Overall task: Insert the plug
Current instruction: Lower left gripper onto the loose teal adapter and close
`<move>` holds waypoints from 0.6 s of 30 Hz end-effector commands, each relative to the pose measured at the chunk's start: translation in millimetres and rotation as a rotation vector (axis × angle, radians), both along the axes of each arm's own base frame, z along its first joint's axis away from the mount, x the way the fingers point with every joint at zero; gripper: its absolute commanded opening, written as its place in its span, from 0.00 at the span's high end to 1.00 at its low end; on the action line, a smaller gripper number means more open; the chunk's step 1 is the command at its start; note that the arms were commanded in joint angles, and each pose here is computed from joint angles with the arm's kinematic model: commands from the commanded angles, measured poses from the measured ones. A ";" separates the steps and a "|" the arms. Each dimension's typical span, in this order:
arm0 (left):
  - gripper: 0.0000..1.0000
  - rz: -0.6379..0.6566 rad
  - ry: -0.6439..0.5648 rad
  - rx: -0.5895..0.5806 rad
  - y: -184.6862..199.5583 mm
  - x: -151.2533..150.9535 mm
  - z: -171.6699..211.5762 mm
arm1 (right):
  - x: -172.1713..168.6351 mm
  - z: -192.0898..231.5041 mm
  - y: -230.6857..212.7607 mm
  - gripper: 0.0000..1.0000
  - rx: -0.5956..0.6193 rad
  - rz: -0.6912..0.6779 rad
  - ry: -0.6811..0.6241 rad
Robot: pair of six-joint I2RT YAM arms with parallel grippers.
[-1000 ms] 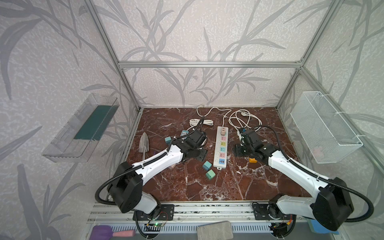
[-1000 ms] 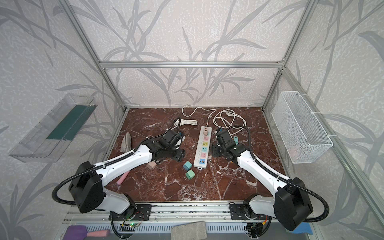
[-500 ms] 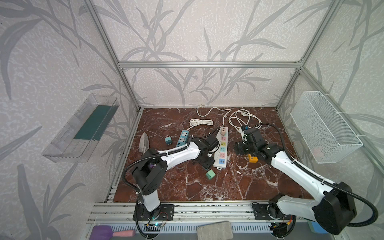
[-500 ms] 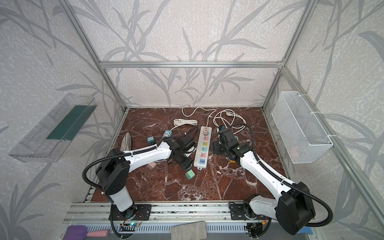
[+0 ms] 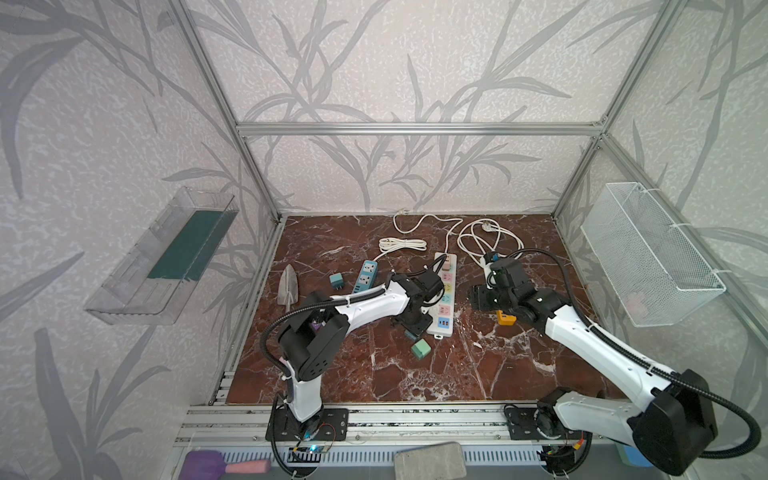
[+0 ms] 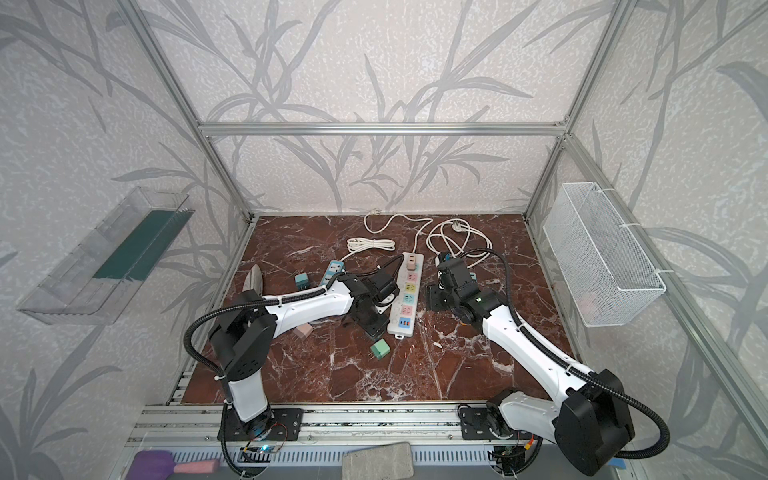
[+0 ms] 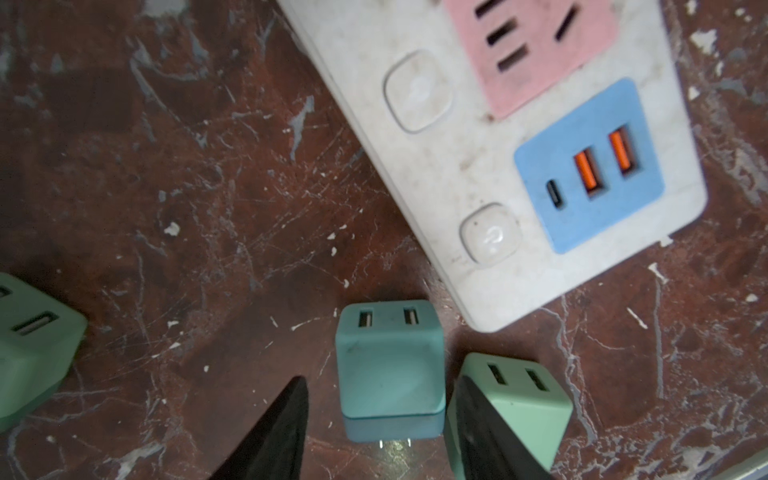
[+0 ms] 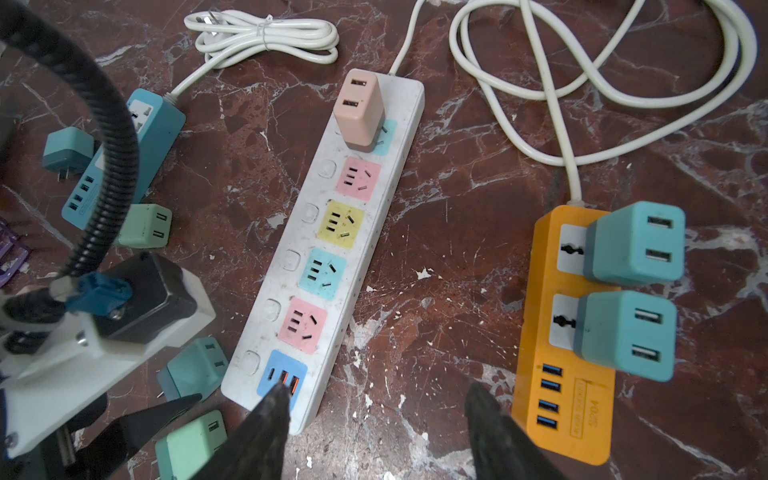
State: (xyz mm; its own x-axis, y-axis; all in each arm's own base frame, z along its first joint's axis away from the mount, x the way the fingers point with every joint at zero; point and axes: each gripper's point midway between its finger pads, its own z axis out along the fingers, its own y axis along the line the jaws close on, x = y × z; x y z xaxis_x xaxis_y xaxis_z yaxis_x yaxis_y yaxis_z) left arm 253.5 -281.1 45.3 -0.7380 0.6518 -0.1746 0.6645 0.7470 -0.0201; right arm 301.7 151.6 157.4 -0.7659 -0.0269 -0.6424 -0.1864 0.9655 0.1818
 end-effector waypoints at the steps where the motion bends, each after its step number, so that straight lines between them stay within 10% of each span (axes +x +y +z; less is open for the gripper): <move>1: 0.43 -0.013 -0.002 0.036 2.7 1.6 -0.1 | -2.8 3.8 -2.5 0.33 0.019 -0.010 -0.013; 18: 0.49 0.085 -0.014 0.099 23.0 14.9 -13.1 | -4.4 2.7 -1.9 0.33 0.033 -0.013 -0.009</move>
State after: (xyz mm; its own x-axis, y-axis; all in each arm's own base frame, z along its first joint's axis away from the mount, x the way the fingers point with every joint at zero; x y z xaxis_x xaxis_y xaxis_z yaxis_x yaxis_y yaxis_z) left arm 259.2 -268.0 26.7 -0.7623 0.6356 -0.1218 0.6372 0.7701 0.0308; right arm 298.8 149.9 156.8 -0.7688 -0.0074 -0.6395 -0.1742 0.9646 0.1983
